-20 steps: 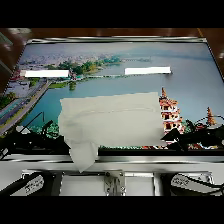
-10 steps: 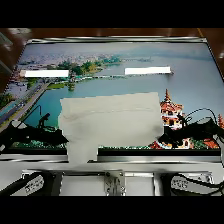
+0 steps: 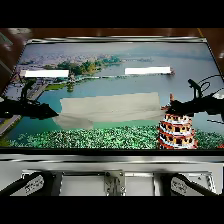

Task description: Fold the shirts.

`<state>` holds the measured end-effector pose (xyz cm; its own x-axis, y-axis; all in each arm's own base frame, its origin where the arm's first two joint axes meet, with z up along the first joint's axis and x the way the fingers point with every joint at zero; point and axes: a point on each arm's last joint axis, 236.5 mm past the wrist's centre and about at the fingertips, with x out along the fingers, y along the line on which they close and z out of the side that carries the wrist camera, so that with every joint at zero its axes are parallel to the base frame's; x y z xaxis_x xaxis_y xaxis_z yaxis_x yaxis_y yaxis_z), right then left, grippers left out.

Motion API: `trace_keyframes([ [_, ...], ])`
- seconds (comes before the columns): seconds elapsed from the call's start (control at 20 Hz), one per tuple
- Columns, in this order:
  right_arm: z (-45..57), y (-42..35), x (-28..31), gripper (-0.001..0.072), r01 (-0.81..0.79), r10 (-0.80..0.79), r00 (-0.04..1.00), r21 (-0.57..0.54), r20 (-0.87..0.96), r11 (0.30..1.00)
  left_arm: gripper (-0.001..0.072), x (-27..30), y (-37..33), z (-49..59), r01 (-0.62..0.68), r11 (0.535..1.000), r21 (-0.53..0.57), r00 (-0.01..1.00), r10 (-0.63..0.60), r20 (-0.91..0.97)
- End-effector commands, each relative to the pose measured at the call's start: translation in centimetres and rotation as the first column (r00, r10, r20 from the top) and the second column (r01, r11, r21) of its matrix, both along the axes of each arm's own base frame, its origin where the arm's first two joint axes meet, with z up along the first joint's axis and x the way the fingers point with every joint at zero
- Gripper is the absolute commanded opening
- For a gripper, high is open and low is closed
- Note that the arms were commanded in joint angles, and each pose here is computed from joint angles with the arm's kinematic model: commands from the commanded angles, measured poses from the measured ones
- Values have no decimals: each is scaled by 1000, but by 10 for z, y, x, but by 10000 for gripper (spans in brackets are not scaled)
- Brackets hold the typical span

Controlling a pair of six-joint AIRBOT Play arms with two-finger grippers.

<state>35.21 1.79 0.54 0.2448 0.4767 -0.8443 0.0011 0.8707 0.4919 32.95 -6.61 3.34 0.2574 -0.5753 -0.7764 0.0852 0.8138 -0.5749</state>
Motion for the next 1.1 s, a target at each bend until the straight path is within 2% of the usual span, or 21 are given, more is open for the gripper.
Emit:
trace_keyframes([
  [0.0,29,5,52,64,53,-41,982,-60,186,997,43,48,14,28,-90,996,27,988,86,128],
  [0.4,-39,16,117,65,196,-171,959,-94,224,976,44,92,24,-40,-104,995,-5,994,103,-32],
  [0.65,-57,3,147,64,293,-256,922,-92,291,952,44,135,12,-60,-150,980,-128,988,143,-64],
  [0.85,-66,-7,160,65,342,-296,898,-96,325,935,44,144,-8,-84,-147,974,-171,985,129,-111],
  [1.05,-91,1,147,66,319,-290,928,-96,234,943,45,141,-8,-99,-175,971,-162,975,148,-168],
])
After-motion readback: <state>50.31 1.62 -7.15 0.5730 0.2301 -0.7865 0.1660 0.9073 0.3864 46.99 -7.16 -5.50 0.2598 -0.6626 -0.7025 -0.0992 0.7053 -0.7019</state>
